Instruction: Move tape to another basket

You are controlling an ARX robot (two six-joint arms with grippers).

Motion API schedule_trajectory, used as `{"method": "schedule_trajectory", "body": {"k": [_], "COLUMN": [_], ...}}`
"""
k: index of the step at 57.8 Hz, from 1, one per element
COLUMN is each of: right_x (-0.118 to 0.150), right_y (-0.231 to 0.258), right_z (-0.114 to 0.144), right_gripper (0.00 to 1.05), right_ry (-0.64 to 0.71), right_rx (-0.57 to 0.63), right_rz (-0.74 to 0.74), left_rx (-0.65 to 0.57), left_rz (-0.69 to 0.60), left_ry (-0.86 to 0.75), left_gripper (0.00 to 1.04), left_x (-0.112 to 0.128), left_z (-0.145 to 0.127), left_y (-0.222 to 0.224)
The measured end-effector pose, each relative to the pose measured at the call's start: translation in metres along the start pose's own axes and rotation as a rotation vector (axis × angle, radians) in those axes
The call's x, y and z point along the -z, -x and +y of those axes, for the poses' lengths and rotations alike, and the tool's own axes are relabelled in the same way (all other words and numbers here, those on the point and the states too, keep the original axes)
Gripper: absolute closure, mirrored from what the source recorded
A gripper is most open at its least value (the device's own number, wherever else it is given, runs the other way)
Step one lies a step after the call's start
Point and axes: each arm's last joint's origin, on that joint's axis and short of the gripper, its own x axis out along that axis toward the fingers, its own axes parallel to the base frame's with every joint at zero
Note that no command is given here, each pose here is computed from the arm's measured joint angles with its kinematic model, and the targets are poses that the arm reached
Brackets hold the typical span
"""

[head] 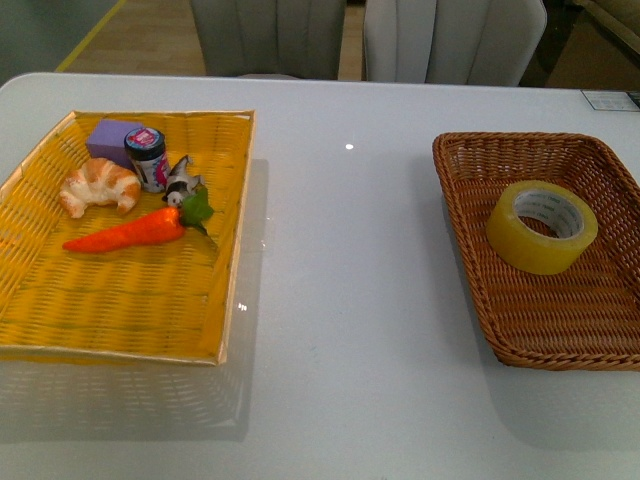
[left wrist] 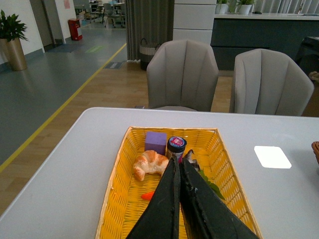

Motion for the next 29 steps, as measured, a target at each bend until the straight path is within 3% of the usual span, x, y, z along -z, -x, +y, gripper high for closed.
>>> {"method": "schedule_trajectory", "body": {"k": [5, 9, 16, 21, 29], "right_x": [-0.0001, -0.0001, -0.0002, -0.0001, -0.0002], "right_y": [0.0001, 0.0001, 0.0001, 0.0001, 0.0001], "right_z": [0.0000, 0.0000, 0.0000, 0.0000, 0.0000], "right_gripper": [1.03, 0.93, 0.70, 0.45, 0.21], "right_ry": [0.000, 0.001, 0.001, 0.001, 0.001], "right_rx": [0.000, 0.000, 0.000, 0.000, 0.000], "right_rz": [-0.001, -0.001, -0.002, -0.001, -0.001], "left_rx": [0.000, 0.000, 0.000, 0.000, 0.000], "left_rz": [0.000, 0.000, 0.000, 0.000, 0.000], "left_ry": [0.000, 0.001, 0.000, 0.000, 0.000], "left_gripper": [1.03, 1.02, 0.80, 0.55, 0.30], "left_x": [0.0000, 0.0000, 0.0000, 0.0000, 0.0000], "left_z": [0.0000, 0.0000, 0.0000, 0.0000, 0.0000], "left_y": [0.0000, 0.0000, 0.0000, 0.0000, 0.0000]}}
